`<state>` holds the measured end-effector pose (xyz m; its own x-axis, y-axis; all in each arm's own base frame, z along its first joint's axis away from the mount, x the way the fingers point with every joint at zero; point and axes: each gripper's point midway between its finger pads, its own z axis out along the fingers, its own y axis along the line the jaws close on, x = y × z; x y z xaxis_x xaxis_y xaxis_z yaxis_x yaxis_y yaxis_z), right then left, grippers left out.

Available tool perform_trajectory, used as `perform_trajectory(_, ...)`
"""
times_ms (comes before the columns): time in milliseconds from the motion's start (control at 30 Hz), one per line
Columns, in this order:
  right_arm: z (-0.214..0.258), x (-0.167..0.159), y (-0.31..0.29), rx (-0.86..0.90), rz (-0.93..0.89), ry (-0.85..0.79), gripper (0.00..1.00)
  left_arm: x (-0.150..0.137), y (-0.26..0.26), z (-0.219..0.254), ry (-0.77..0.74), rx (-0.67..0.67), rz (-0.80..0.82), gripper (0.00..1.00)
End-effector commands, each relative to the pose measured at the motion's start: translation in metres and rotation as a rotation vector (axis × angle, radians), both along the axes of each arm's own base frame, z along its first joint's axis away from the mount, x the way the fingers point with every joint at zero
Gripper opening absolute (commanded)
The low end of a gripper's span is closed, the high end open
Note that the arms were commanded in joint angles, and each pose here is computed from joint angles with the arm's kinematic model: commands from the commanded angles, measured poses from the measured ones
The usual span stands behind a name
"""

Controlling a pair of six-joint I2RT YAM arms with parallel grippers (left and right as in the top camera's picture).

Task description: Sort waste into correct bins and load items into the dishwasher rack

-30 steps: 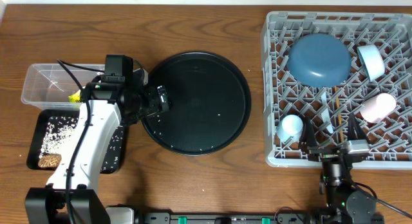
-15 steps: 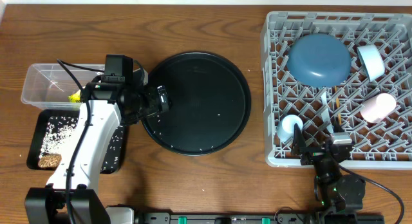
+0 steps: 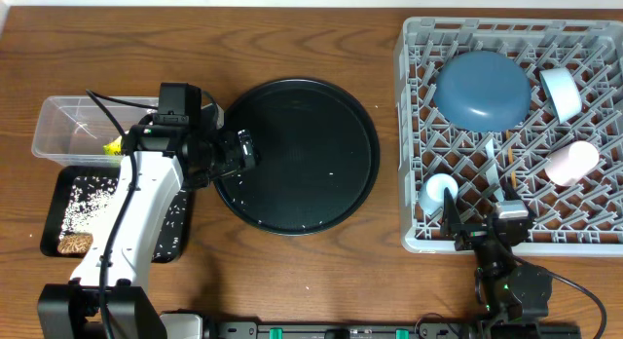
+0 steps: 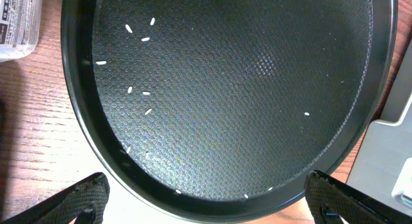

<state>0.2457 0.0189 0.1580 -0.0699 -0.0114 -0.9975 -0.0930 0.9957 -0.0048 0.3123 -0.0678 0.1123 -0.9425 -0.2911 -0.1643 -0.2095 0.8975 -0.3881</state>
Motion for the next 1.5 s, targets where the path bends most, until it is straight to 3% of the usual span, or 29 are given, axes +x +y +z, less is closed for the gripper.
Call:
perform_trajectory(0,-0.001,0.000,0.001,-0.011,0.005,-0.001,0.99,0.003,0.003,0.000,-0.005,0.011,-0.002,0.98)
perform_trajectory(967,0.000,0.000,0.001,-0.011,0.002,-0.001,0.99,0.002,0.003,0.007,-0.026,0.010,-0.001,0.98)
perform_trajectory(1267,0.000,0.000,0.001,-0.011,0.002,-0.001,0.99,-0.012,0.003,0.091,-0.316,-0.001,0.000,0.98)
perform_trajectory(1467,-0.001,0.000,0.001,-0.011,0.002,-0.001,0.99,-0.051,0.005,0.170,-0.614,-0.012,0.002,0.98)
